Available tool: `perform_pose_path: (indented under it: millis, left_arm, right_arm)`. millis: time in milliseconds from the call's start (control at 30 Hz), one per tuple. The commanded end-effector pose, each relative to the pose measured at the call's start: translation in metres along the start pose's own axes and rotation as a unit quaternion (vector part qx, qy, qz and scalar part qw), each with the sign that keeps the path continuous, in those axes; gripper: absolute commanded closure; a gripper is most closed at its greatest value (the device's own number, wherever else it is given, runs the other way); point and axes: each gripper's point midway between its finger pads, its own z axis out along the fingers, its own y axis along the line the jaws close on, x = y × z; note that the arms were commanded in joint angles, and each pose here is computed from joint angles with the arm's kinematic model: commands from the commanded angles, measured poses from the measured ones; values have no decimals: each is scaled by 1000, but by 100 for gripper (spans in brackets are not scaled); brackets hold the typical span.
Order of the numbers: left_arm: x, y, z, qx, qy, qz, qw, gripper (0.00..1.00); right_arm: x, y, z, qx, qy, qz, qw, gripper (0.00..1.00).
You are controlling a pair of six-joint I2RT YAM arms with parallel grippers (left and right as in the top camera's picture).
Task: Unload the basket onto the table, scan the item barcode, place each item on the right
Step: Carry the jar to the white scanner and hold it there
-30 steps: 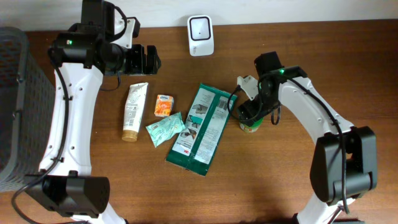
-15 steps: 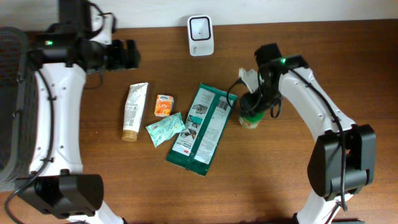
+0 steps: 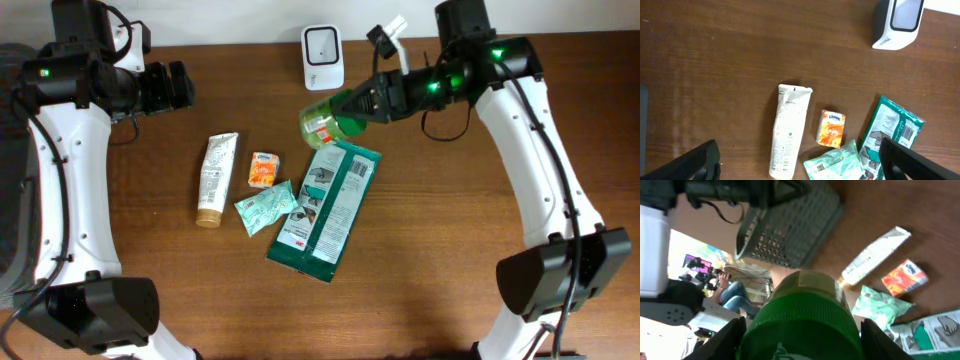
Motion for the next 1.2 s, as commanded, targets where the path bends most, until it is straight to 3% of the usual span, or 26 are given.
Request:
perform_pose_path:
  millis: [0, 133, 233, 300, 333, 533, 600, 833, 967, 1167]
  left_arm:
    - [-7, -1, -11, -1, -17, 12, 1000, 1]
    - [-6, -1, -11, -1, -17, 12, 1000, 1]
    - [-6, -1, -11, -1, -17, 12, 1000, 1]
    - [-6, -1, -11, -1, -17, 12, 1000, 1]
    - [-6, -1, -11, -1, -17, 12, 1000, 1]
    - [-6, -1, -11, -1, -17, 12, 1000, 1]
    - [-6, -1, -11, -1, -17, 12, 1000, 1]
    - [-6, -1, -11, -1, -17, 12, 1000, 1]
    - [-6, -1, -11, -1, -16, 12, 1000, 1]
    - [-6, -1, -11, -1, -15, 12, 1000, 1]
  right_arm:
    - [-7, -4, -7, 42, -8, -15, 999, 55]
    - [-13, -63, -3, 247, 7, -61, 967, 56]
    - [-49, -119, -10, 452, -22, -142, 880, 60]
    - [-79, -138, -8, 515, -38, -218, 828, 63]
    - [-99, -150, 0, 529, -42, -278, 801, 64]
    - [-144, -198, 31, 539, -36, -452, 710, 63]
    - [-149, -218, 42, 543, -15, -507, 669, 57]
    - [-153, -258, 62, 549, 47, -624, 554, 55]
    - [-157, -262, 60, 553, 45, -633, 539, 55]
    - [-158, -259, 62, 549, 38, -635, 541, 52]
